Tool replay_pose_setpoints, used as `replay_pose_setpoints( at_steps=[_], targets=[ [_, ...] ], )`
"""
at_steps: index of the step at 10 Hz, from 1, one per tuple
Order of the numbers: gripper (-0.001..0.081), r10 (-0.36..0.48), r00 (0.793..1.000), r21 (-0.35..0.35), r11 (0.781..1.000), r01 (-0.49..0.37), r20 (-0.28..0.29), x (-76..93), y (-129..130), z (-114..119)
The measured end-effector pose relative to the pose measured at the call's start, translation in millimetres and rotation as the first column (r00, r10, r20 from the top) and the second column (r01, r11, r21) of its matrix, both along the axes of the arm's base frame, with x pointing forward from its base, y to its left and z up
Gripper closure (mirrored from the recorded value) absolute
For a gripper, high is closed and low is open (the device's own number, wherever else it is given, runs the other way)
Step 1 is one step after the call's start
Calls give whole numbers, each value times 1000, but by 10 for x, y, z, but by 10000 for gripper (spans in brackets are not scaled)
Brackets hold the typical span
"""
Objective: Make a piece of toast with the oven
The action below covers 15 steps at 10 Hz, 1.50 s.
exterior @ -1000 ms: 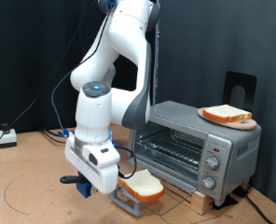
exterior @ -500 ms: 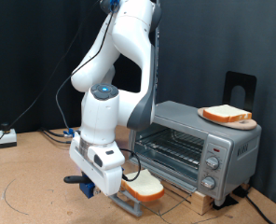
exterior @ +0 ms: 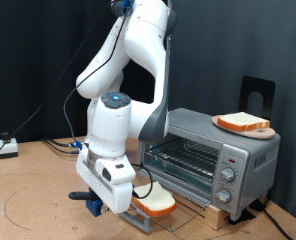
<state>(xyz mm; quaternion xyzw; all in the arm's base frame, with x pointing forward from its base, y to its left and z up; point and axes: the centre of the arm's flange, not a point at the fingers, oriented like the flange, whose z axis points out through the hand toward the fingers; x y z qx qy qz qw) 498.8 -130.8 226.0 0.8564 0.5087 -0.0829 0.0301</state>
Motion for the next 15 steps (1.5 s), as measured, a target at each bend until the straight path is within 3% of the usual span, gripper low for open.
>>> replay_pose_setpoints(
  at_steps=[5, 15],
  targets=[
    [410, 16, 1000, 9, 1000, -16, 2, 71, 130, 9],
    [410, 2, 1000, 69, 998, 0, -27, 8, 476, -101]
  ],
)
